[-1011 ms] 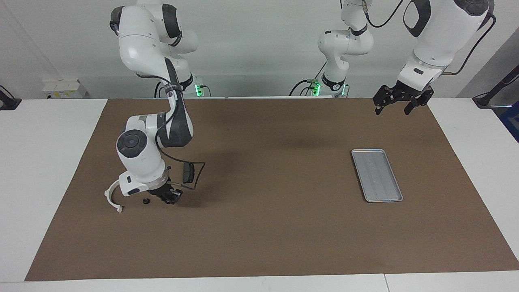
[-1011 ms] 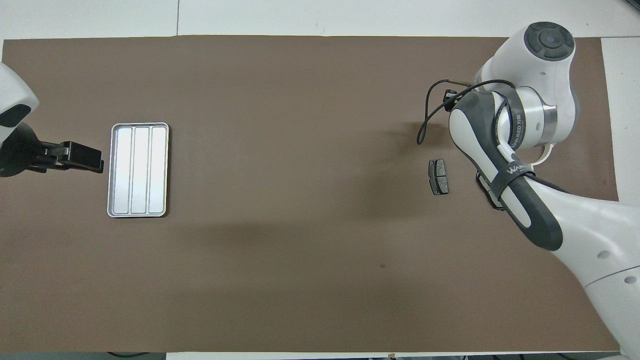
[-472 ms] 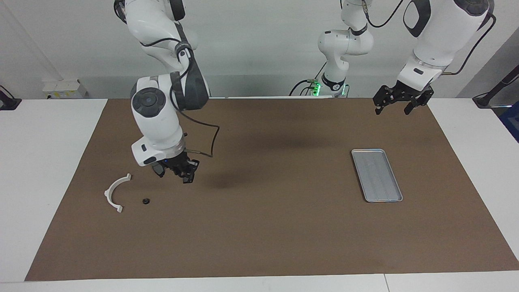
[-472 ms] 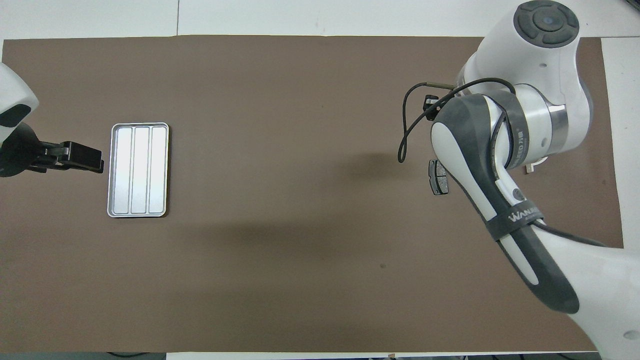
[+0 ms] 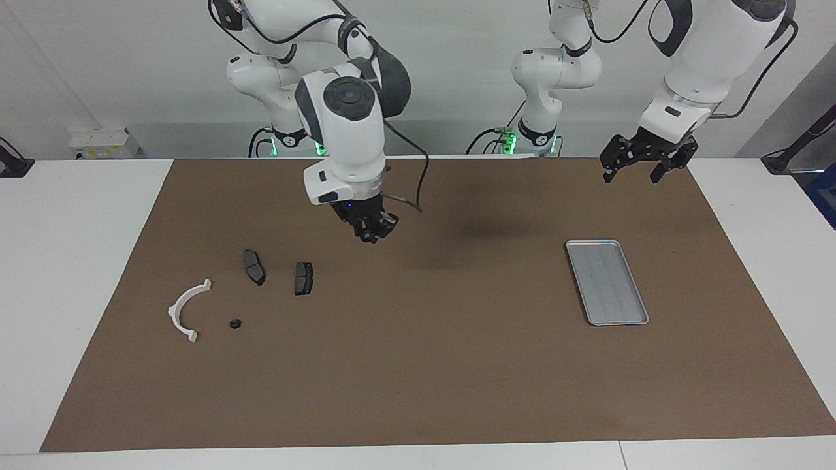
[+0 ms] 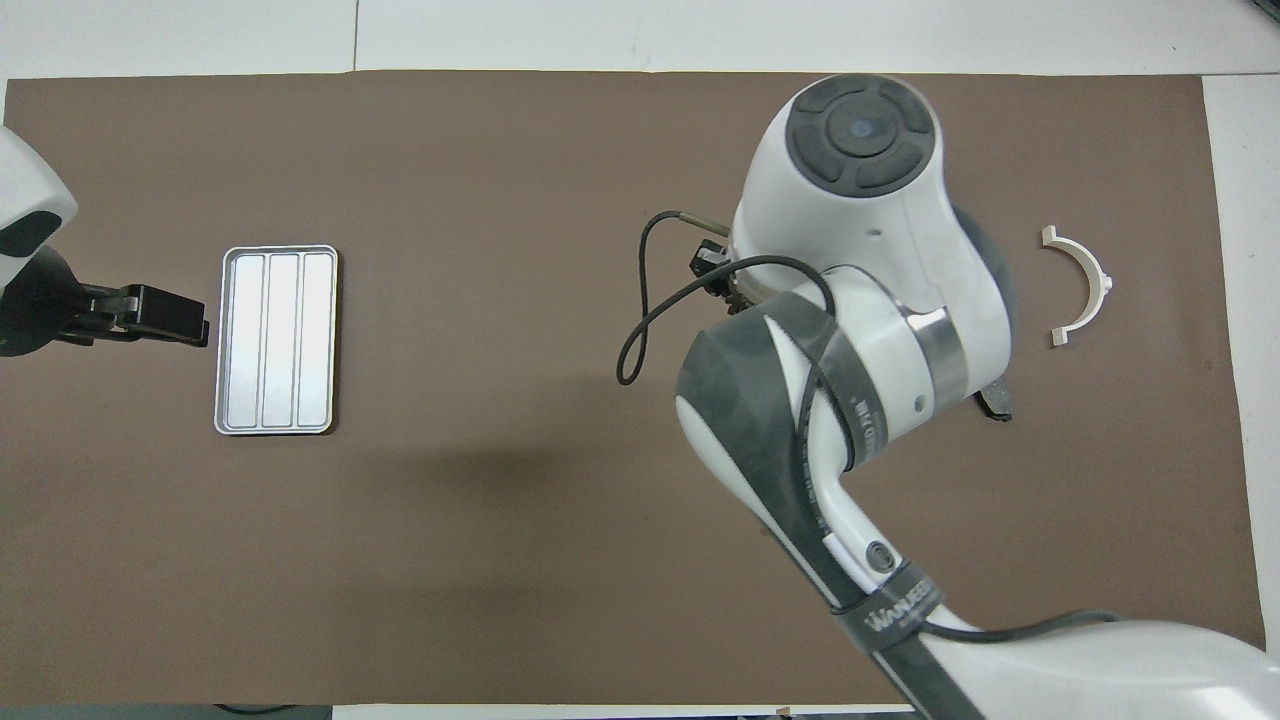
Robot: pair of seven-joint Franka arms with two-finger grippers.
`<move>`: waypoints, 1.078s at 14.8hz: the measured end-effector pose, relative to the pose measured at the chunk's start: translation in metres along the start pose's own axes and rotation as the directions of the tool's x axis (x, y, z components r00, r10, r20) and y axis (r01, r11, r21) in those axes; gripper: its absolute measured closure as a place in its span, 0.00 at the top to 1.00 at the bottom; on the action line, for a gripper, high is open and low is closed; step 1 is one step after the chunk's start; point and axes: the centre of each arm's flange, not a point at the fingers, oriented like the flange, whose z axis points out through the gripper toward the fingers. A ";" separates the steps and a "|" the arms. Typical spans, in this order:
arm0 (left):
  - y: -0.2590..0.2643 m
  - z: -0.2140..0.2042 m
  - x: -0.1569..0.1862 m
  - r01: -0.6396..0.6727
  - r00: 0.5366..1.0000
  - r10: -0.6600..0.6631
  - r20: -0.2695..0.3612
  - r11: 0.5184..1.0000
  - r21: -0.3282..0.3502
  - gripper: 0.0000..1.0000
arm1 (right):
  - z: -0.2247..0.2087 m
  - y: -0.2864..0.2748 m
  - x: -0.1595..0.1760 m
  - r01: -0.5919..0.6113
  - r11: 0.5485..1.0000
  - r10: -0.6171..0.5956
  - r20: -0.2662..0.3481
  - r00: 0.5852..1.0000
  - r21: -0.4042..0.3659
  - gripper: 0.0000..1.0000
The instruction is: Pick bearing gear from pile to tray
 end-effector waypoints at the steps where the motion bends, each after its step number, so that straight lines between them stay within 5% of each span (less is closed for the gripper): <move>1: -0.001 -0.001 0.000 0.009 1.000 -0.009 -0.002 1.000 0.000 1.00 | -0.001 -0.010 -0.017 -0.030 0.999 0.030 0.007 1.000 0.009 0.36; 9: -0.014 -0.001 -0.001 0.036 0.999 -0.036 -0.002 0.999 -0.002 1.00 | 0.049 -0.056 -0.128 -0.022 0.999 0.022 0.009 1.000 0.024 0.36; 16: -0.029 0.009 -0.002 0.063 0.998 -0.063 -0.004 0.998 -0.003 1.00 | 0.130 -0.050 -0.149 0.006 0.999 -0.006 -0.008 1.000 0.046 0.36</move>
